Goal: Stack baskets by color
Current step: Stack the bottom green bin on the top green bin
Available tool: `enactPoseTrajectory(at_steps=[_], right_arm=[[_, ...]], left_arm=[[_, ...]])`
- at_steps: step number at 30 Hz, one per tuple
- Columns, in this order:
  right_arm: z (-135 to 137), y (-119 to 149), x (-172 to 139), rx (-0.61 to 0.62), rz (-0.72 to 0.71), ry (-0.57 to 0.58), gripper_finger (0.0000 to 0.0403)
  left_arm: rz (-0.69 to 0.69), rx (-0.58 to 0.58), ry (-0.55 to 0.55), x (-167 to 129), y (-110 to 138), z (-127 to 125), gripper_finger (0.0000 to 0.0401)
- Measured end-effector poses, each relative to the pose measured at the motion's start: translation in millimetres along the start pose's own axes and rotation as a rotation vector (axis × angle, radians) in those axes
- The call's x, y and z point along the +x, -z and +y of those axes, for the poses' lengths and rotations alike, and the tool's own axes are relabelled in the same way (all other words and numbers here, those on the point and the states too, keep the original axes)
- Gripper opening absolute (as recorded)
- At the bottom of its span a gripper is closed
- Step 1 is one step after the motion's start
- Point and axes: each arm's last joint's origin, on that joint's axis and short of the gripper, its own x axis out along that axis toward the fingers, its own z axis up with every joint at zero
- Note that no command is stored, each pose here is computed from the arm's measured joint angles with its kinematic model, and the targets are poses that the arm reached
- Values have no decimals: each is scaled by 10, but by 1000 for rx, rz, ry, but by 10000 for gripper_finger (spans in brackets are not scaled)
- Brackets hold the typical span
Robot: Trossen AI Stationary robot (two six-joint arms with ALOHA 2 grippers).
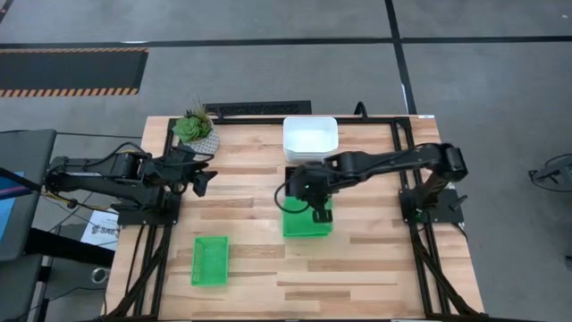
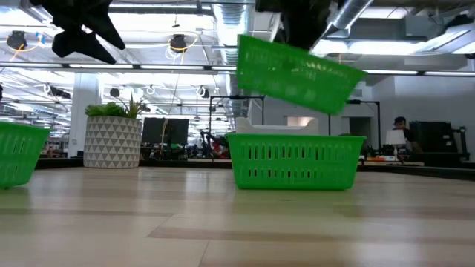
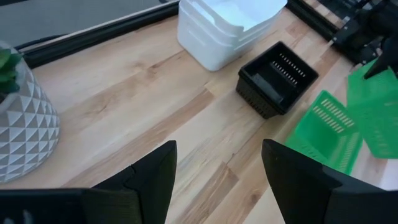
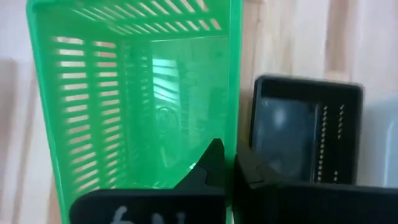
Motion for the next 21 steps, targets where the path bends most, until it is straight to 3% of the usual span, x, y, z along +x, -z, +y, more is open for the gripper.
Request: enactPoseTrajectory(at_steps=[12,21], right_arm=[[13,-10,559,-66,138,-42,11],[-16,-7,582,-84,144,-49,14]], left_arm=[[3,10,-4,-1,3,5,224],[2,10,-3,-1,3,4,224]])
